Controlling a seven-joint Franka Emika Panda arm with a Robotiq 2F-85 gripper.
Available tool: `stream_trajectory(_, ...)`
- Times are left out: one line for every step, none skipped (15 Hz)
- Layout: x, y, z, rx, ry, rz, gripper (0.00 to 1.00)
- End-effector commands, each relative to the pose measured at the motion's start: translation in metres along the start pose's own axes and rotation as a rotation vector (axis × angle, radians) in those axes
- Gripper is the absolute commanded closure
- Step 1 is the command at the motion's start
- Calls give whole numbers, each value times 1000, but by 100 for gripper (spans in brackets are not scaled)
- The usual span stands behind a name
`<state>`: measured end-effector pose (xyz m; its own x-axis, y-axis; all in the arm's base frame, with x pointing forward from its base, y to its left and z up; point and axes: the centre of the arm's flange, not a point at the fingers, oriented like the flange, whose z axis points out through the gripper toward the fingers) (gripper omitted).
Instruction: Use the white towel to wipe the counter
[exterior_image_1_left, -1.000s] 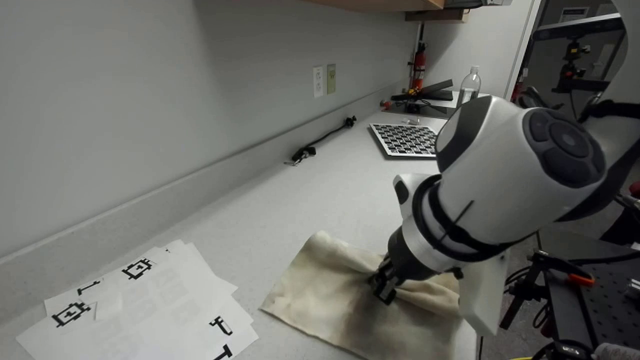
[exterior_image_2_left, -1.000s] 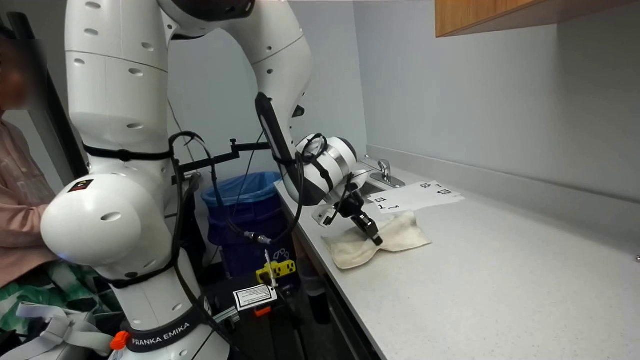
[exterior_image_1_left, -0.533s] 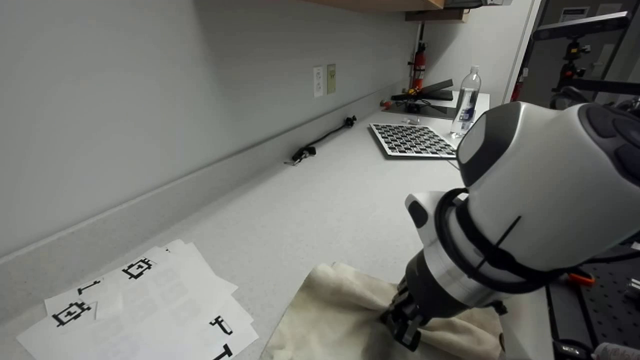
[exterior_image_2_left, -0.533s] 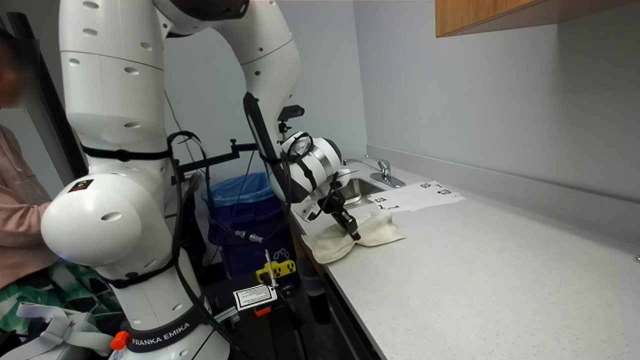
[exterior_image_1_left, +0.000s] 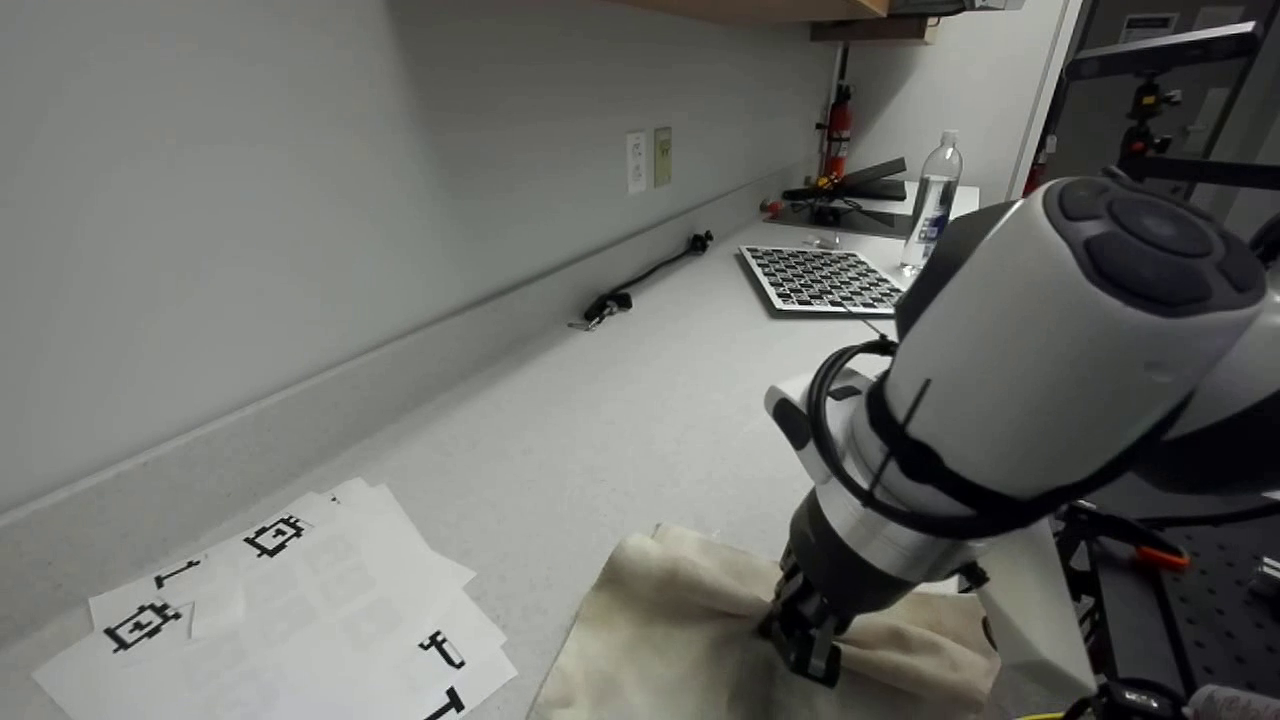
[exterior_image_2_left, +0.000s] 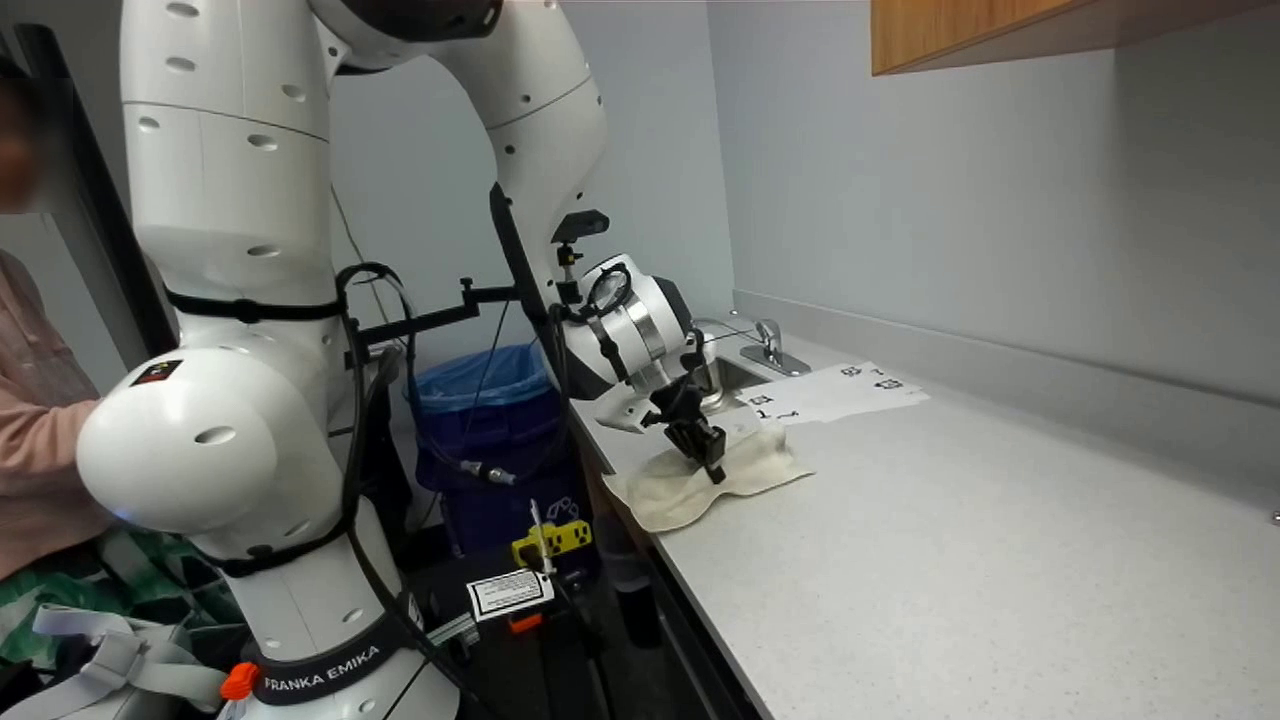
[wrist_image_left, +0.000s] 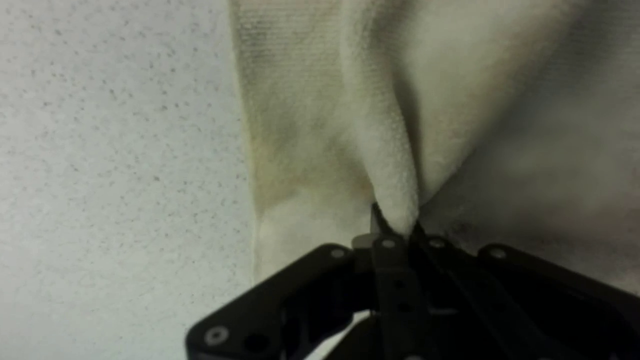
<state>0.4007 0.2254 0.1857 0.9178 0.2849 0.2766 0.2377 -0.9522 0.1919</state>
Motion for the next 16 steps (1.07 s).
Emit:
stream_trajectory(27, 24, -1, 46, -104, -38, 99)
stream_trajectory(31, 28, -1, 50, -117, -37, 99)
stream_trajectory(36, 33, -1, 57, -134, -37, 99)
stream_trajectory(40, 38, -2, 62, -144, -37, 99)
stream_trajectory(43, 42, -2, 71, -155, -38, 99)
stream_trajectory(45, 46, -3, 82, -163, -39, 99)
stream_trajectory(48, 49, -4, 95, -173, -34, 99)
stream_trajectory(51, 52, -5, 105, -182, -32, 99)
stream_trajectory(54, 53, -7, 109, -186, -35, 99)
stream_trajectory(56, 54, -9, 114, -192, -30, 75)
stream_trajectory(58, 55, -11, 117, -191, -32, 70)
stream_trajectory(59, 57, -14, 118, -189, -36, 64)
stream_trajectory(61, 58, -18, 115, -184, -41, 56)
stream_trajectory(63, 59, -21, 112, -179, -46, 49)
stream_trajectory(64, 62, -25, 106, -171, -46, 40)
stream_trajectory(66, 65, -29, 102, -167, -46, 34)
